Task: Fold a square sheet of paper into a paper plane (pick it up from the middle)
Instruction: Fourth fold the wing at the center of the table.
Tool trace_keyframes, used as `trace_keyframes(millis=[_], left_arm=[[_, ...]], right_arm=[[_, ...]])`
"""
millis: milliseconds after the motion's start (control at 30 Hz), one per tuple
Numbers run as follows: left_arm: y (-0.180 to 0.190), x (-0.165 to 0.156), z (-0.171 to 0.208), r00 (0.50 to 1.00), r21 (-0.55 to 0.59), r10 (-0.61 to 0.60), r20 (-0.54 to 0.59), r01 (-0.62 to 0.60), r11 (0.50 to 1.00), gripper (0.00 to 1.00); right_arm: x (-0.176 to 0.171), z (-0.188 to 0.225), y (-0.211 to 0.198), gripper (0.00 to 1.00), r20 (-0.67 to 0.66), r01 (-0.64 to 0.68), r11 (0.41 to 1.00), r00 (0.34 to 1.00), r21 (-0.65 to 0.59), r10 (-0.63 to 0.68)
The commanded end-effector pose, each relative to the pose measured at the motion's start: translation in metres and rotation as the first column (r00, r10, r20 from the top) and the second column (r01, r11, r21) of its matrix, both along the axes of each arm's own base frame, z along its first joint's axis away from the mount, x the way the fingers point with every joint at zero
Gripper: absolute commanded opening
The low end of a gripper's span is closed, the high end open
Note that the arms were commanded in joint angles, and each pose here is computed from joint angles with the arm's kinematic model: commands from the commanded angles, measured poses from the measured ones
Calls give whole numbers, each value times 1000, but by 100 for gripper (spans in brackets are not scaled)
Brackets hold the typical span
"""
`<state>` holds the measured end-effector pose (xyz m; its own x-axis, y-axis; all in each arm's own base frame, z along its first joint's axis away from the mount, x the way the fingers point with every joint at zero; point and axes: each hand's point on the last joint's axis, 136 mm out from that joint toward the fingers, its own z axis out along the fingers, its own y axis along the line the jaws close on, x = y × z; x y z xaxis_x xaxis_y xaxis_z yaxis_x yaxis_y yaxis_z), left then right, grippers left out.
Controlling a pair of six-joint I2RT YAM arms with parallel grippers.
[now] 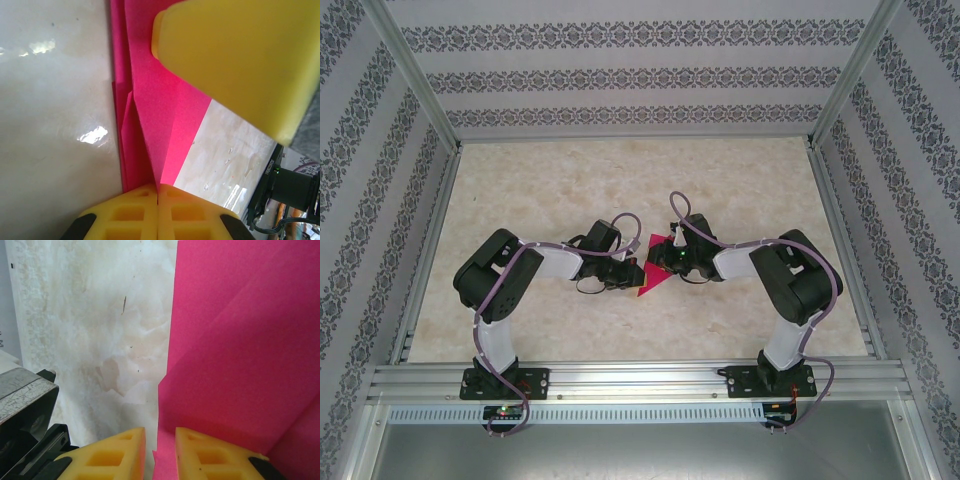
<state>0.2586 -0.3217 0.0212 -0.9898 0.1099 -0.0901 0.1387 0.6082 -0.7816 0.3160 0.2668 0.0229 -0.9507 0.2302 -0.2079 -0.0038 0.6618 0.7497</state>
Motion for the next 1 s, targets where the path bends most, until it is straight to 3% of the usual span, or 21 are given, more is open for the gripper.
trace_keyframes(millis=[0,533,967], left_arm=[[12,-3,-6,1000,49,8,-11,-7,999,12],[12,-5,0,1000,37,-3,4,3,999,13],[14,-6,-5,1000,57,-5,-2,5,998,1]], right_arm=[[4,-16,-7,23,-28,37,999,999,-32,-38],[2,-17,-7,24,-31,36,999,999,-35,-37],[3,-18,-7,25,-35,33,999,999,-39,-35]])
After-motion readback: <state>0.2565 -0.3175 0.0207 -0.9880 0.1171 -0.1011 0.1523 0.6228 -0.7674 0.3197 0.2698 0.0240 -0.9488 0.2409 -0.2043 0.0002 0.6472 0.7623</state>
